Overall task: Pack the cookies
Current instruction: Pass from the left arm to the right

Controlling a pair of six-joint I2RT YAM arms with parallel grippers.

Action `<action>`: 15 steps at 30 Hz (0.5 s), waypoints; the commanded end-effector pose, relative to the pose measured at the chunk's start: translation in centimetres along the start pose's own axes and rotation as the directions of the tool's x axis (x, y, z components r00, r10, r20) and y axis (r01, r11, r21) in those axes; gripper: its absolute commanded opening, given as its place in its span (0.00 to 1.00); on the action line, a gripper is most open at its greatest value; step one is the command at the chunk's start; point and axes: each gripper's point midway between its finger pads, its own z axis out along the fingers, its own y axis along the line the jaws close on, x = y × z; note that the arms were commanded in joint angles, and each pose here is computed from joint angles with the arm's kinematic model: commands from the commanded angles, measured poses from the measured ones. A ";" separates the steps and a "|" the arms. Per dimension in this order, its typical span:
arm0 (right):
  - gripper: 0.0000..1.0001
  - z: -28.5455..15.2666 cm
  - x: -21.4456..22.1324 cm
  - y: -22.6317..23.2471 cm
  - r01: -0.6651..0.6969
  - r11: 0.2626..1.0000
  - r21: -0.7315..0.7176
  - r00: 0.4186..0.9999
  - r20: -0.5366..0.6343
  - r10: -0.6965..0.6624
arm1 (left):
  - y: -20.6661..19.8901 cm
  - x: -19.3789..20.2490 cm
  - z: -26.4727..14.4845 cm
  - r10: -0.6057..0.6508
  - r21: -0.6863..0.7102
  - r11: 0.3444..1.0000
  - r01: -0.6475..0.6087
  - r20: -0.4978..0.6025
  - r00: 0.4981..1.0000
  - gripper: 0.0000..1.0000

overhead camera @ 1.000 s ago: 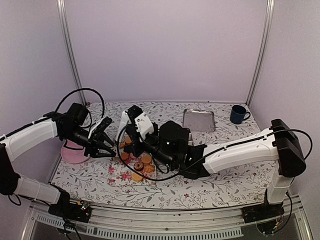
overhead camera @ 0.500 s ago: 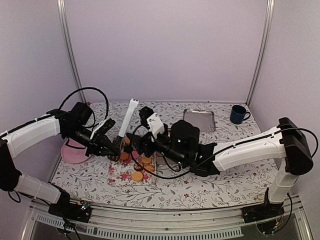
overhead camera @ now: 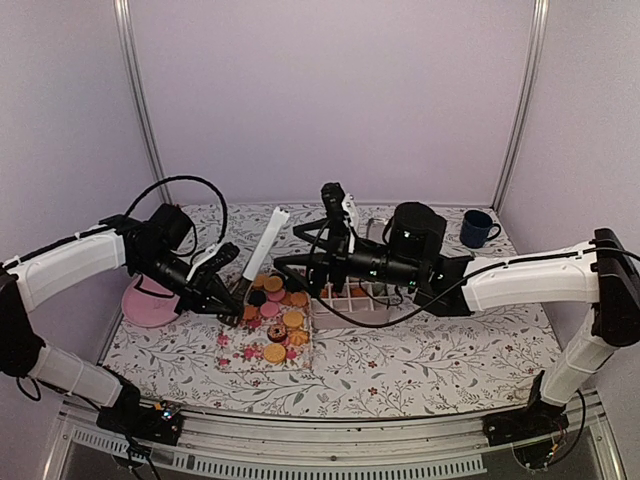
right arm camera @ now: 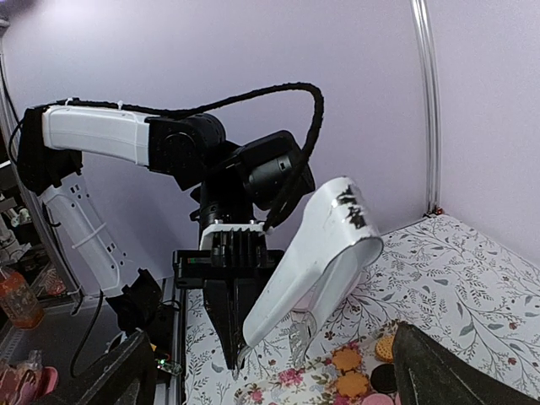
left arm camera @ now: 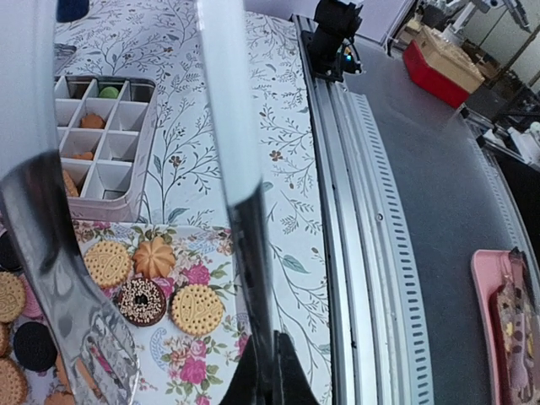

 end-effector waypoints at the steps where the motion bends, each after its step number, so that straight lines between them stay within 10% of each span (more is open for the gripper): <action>1: 0.99 1.6 0.3 0.6 -0.072 0.987 -0.147 0.996 -0.053 0.065 | -0.5 -1.0 0.2 0.042 0.014 0.999 -0.042 -0.007 0.999 0.00; 7: 0.99 3.1 1.5 1.6 -0.103 0.964 -0.243 0.992 -0.102 0.081 | -0.5 -0.8 0.5 0.054 0.011 0.999 -0.053 -0.028 0.998 0.00; 15: 0.74 5.0 2.7 2.0 -0.174 0.945 -0.277 0.980 -0.142 0.139 | -0.2 -0.4 0.6 0.063 -0.006 0.998 -0.063 -0.049 0.997 0.00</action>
